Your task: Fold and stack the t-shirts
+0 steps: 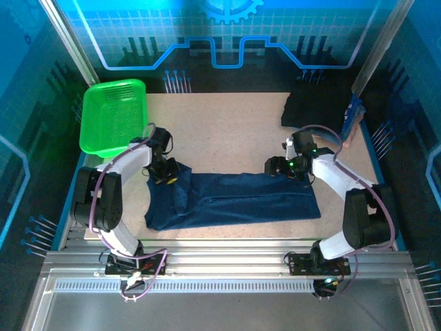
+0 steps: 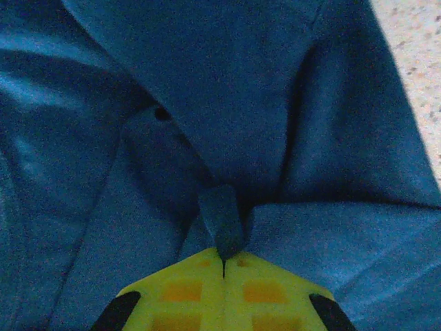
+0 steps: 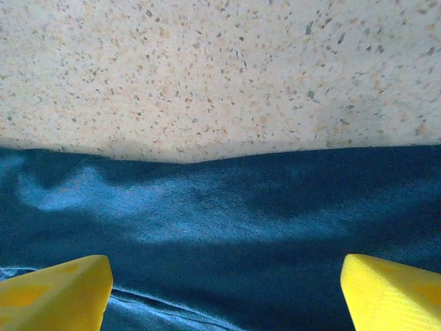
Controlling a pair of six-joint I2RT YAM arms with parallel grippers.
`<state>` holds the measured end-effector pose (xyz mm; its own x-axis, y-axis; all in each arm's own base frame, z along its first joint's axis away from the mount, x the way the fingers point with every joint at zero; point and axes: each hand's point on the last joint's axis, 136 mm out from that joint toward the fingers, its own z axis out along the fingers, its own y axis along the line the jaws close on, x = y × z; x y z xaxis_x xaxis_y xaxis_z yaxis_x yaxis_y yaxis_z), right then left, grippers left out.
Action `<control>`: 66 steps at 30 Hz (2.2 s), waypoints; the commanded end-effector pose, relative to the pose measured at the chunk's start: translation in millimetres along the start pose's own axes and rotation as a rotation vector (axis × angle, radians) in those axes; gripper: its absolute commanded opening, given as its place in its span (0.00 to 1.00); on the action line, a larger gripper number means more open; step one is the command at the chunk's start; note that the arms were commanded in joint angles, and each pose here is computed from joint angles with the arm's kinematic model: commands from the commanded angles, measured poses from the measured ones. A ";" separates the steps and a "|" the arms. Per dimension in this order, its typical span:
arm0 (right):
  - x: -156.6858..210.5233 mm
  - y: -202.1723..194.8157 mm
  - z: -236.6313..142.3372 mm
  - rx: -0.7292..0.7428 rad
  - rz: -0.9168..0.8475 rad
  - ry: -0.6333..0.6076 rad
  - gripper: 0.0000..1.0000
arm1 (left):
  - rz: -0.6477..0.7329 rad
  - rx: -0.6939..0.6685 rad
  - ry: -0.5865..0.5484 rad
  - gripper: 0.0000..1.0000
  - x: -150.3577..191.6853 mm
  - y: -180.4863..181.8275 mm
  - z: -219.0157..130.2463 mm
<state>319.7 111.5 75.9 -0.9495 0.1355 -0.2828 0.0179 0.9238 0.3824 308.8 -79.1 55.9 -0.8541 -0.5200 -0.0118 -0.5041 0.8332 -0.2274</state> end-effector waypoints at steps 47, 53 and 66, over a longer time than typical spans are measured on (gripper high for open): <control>22.2 -24.7 61.0 0.225 0.080 0.278 0.84 | -0.545 0.140 -0.136 0.00 77.8 91.9 -88.3; 21.3 -23.6 61.0 0.222 0.074 0.274 0.84 | -0.549 0.144 -0.111 0.00 88.6 90.9 -102.6; 17.3 101.2 21.5 -0.138 -0.264 0.126 0.85 | -0.544 0.007 -0.106 0.02 47.9 106.2 -14.9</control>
<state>322.4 162.6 45.8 -0.9884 -0.0095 -0.1515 -0.0562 0.9501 0.3070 185.5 -22.8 57.8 -0.4437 -0.8929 0.0764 -0.8836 0.4217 -0.2036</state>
